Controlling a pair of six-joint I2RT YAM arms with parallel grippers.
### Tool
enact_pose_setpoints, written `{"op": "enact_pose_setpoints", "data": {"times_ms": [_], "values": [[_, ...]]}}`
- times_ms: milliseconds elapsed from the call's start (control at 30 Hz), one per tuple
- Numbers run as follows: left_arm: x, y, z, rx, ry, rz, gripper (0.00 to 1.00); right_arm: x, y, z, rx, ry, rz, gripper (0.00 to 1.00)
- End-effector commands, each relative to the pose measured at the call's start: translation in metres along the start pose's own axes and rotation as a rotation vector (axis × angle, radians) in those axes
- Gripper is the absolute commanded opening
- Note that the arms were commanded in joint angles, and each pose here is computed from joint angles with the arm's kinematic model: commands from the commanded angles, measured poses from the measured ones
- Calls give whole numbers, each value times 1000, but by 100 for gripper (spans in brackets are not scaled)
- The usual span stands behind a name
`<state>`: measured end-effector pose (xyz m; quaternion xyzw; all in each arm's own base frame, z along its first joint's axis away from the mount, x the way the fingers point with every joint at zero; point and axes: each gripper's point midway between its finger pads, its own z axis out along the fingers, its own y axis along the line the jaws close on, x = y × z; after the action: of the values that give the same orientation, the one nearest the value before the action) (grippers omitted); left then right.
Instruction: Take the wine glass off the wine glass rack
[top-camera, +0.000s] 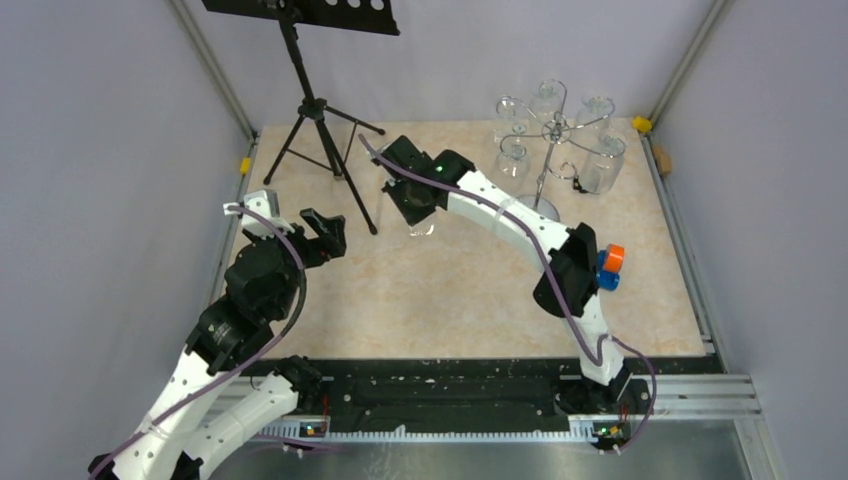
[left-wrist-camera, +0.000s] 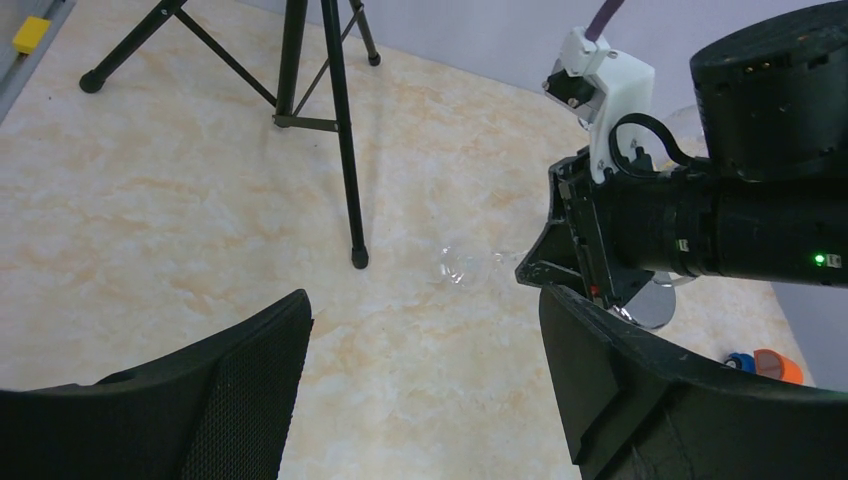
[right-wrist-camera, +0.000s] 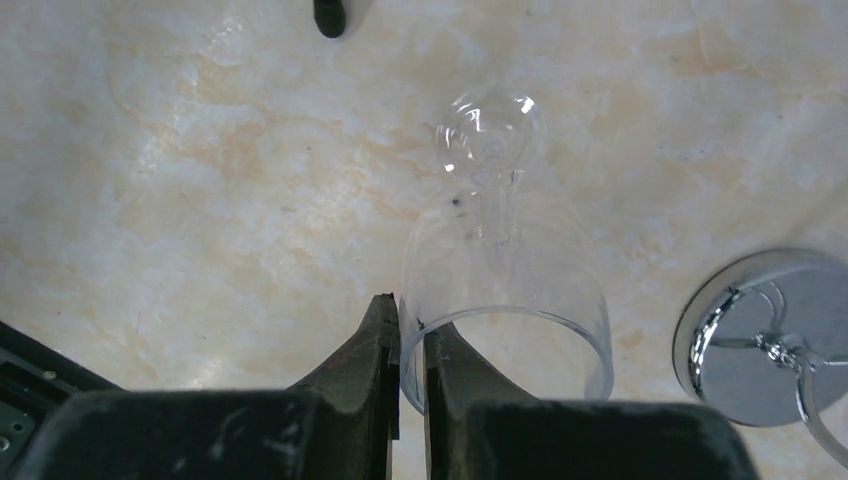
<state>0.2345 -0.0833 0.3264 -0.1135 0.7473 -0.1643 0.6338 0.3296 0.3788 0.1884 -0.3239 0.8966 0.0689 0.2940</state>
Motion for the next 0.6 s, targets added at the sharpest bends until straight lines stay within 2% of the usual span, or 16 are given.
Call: {"op": "enact_pose_setpoints", "data": {"times_ms": [0, 367, 433, 567], "values": [[-2, 7, -2, -21, -18, 20, 87, -28, 15, -3, -73, -65, 2, 0], [0, -1, 4, 4, -11, 4, 87, -34, 21, 15, -81, -54, 20, 0], [-1, -3, 6, 13, -12, -2, 87, -34, 19, 17, -76, -55, 23, 5], [-2, -7, 8, 24, -8, 1, 87, -40, 13, 18, -54, -76, 30, 24]]}}
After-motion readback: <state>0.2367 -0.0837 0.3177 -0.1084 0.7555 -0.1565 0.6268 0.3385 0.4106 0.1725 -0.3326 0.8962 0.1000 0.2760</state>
